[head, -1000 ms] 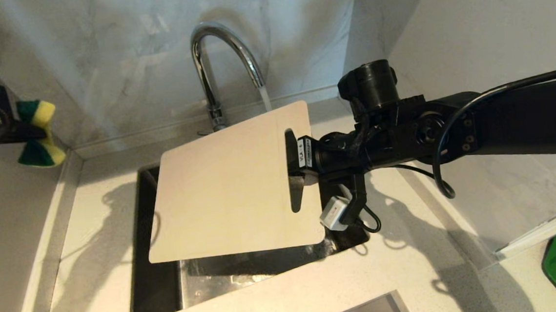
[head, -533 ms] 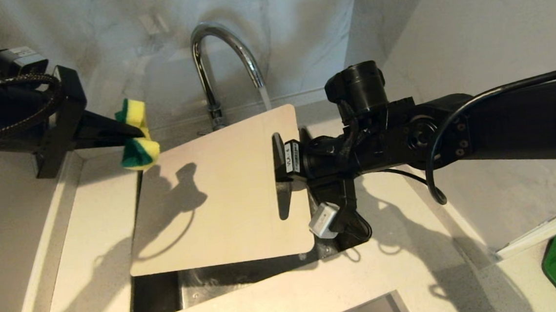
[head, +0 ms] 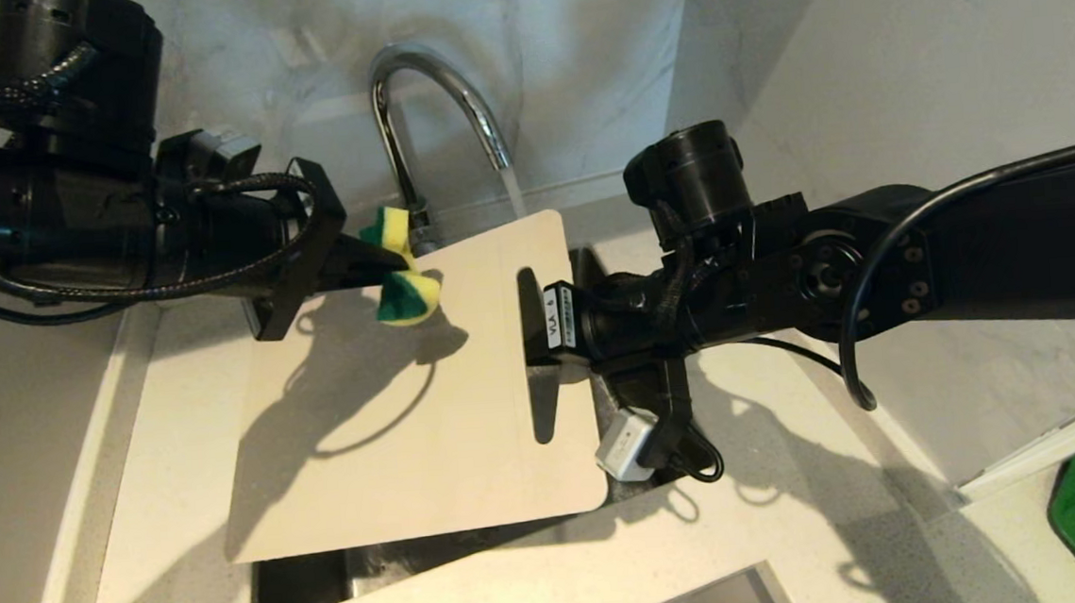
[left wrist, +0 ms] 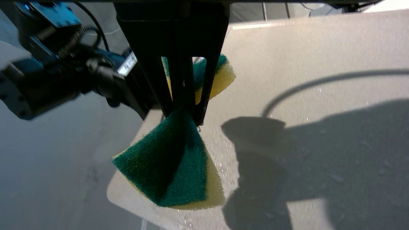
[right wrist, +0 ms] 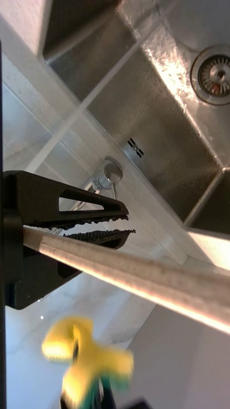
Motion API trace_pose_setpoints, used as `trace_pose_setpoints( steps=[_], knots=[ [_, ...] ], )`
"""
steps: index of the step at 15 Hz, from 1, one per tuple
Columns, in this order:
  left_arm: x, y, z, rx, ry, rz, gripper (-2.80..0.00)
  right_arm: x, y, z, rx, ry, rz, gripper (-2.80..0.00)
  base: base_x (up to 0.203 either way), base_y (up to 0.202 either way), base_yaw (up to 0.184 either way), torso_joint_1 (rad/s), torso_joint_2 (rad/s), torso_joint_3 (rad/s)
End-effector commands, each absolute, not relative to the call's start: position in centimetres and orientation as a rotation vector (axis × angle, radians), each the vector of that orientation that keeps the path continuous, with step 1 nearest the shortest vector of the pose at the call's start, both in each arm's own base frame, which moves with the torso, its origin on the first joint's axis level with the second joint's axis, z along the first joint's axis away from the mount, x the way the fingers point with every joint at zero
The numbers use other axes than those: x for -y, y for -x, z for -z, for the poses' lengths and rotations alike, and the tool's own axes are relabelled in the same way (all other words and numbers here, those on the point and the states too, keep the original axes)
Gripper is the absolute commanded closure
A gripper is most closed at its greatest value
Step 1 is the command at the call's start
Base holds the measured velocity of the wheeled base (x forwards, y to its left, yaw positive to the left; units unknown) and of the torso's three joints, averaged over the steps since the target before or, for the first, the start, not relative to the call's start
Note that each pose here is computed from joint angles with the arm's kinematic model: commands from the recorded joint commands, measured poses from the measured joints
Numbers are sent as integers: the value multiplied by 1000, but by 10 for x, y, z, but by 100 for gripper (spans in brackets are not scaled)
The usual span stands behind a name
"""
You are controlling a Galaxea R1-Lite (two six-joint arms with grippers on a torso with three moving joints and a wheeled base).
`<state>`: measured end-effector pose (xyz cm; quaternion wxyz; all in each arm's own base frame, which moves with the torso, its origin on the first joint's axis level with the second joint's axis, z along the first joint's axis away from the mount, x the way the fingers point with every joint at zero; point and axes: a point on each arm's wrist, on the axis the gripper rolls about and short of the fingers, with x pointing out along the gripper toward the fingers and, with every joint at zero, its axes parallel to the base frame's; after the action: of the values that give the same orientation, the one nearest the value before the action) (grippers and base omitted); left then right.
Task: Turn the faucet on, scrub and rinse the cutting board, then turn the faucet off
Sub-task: Scrub the cutting board underwater
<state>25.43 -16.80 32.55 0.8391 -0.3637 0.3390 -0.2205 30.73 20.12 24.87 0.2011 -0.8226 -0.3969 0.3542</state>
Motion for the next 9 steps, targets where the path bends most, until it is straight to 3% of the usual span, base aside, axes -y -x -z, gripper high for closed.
trace_pose_setpoints(
  steps=[1,9],
  knots=[
    [178,-271,-308,-750,747,446,0,-199,-302,-252,1128,2308,-979,0,0,0,0,0,0,0],
    [178,-310,-272,-778,648,388,0,-198,-301,-251,1116,2287,-946,0,0,0,0,0,0,0]
  ],
)
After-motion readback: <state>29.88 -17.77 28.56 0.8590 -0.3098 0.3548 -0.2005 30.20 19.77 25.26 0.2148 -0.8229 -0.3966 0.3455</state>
